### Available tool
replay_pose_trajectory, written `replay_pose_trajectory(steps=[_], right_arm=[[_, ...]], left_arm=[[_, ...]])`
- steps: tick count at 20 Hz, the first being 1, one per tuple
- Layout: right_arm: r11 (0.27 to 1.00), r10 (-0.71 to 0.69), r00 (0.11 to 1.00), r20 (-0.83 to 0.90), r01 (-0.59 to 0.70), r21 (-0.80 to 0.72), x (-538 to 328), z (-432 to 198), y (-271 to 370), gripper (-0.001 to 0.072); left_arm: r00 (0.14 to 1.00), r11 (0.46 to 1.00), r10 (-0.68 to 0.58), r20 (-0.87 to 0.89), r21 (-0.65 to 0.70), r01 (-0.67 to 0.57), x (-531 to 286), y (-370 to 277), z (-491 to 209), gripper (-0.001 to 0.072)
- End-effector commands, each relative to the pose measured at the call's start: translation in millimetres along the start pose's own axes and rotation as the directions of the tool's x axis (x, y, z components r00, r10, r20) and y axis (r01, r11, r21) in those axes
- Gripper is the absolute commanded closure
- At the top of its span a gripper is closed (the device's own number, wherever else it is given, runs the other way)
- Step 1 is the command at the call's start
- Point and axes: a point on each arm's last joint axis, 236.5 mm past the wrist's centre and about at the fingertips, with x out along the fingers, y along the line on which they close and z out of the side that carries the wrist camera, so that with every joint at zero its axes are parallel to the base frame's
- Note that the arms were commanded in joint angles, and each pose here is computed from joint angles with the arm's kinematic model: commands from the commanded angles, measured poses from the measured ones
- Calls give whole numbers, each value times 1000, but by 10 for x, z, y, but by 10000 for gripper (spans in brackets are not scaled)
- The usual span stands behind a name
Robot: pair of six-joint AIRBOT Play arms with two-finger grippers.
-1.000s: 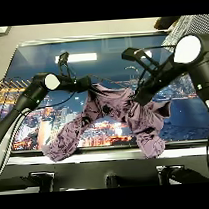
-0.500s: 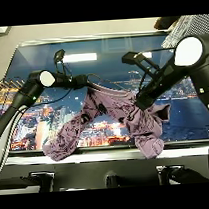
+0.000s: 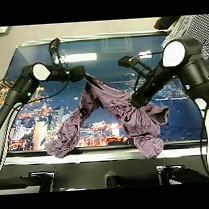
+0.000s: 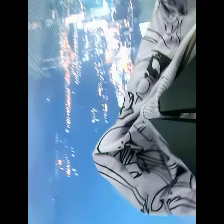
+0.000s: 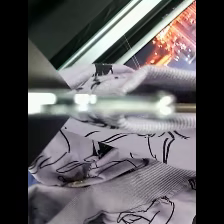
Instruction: Fold the clothes and pants, and hang the long-sleeved shirts on hangers.
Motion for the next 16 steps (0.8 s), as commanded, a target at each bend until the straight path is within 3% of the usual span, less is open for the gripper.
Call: replay_pose_trajectory(steps=[1,5,9,11,16], right_arm=[[1000,8,1000,-10,-8,10,162,88,-80,681],[1000,-1,999,-42,1,6,389,183,-101,681],[986,-154,987,-54,157,50,644,383,-237,681],[977,-201,979,-39,203,71,656,453,-241,681],[983,-181,983,-7,182,38,639,539,45,681]], left_arm=[[1000,1000,-25,2,8,25,-132,-140,82,683],[998,998,-55,27,34,54,-365,-330,242,684],[997,994,-71,-9,81,72,-817,-553,259,684],[997,996,-47,-55,67,51,-1049,-552,135,684],[962,996,13,-271,85,11,-1058,-552,-523,684]])
